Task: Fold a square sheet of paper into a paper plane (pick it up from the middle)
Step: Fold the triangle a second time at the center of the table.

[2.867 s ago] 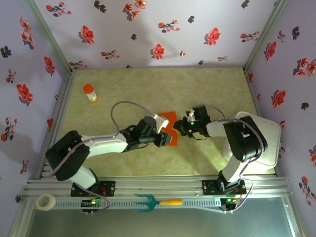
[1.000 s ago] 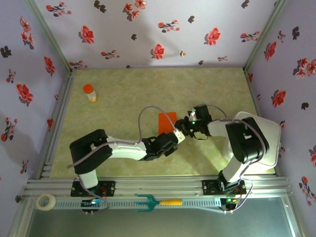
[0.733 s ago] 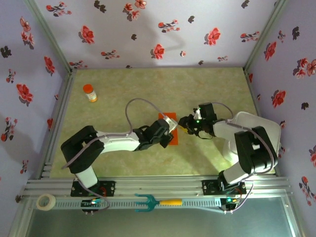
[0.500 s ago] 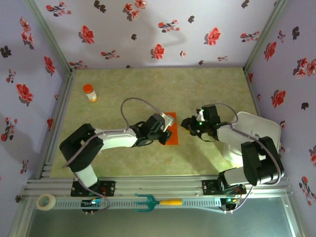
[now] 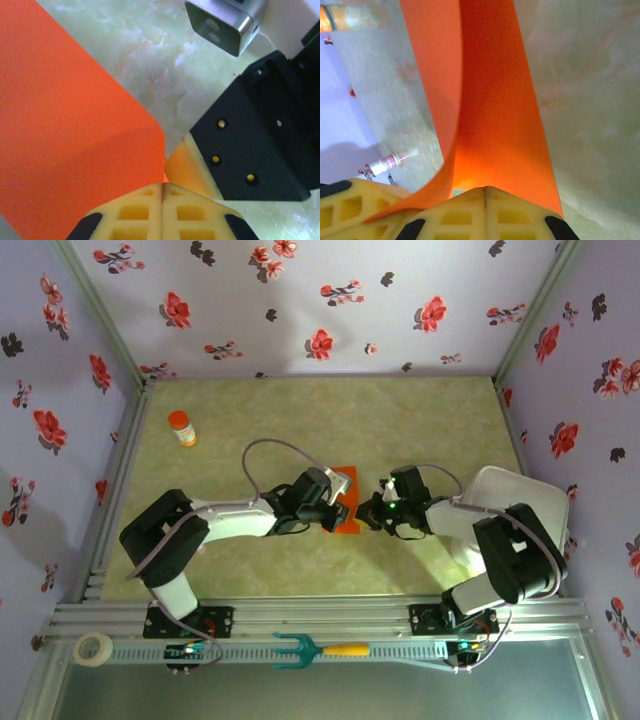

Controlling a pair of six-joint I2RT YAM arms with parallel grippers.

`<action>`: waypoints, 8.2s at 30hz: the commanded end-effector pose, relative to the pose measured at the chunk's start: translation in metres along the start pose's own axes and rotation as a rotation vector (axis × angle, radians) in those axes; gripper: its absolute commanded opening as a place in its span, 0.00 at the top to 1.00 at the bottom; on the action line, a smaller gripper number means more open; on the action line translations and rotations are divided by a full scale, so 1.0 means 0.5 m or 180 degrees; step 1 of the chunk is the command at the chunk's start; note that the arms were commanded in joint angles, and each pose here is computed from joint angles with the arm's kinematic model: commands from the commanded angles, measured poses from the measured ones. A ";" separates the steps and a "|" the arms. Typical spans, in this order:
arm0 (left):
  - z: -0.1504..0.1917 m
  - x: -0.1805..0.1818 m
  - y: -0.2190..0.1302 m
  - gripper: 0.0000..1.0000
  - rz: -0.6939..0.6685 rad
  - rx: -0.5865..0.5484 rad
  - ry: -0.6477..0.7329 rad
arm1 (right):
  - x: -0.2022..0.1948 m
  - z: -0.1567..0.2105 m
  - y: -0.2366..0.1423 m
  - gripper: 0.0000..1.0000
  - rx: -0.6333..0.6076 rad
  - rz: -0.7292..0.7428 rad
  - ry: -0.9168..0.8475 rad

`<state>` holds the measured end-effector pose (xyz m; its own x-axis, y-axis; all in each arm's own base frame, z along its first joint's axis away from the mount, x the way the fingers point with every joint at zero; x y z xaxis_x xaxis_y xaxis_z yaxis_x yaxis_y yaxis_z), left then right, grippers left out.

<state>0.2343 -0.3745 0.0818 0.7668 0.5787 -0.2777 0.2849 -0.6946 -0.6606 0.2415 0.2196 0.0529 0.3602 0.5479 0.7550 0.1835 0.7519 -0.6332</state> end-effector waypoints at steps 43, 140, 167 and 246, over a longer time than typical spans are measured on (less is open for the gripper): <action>0.005 0.032 0.001 1.00 -0.0039 0.0188 -0.0283 | -0.038 0.020 0.032 0.96 0.0087 0.0336 -0.0005; 0.010 0.061 0.031 0.87 0.0176 0.0214 -0.0835 | 0.013 -0.017 0.045 0.92 -0.0007 -0.0139 0.0102; -0.010 0.062 0.045 0.81 0.0297 0.0175 -0.0822 | 0.011 -0.015 0.044 0.92 0.0011 -0.0145 0.0108; 0.015 0.138 0.058 0.93 -0.0009 0.0446 -0.0810 | -0.092 -0.021 0.010 0.92 -0.0095 0.1012 -0.0215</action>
<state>0.2884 -0.3531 0.0426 0.5845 0.6839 -0.4367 0.2026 -0.6441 -0.7376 0.2463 0.2073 0.0237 0.3162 0.7302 0.6057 0.1363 0.5969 -0.7907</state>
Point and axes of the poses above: each hand's point on the last joint's axis, 136 mm out from that joint toward the fingers, its own y axis out along the fingers, its own x axis along the line the jaws close on, z = x × y, the point moved 1 cm from there along -y, back along the fingers, and after that the axes turned 8 degrees about y, right-handed, at the moved point
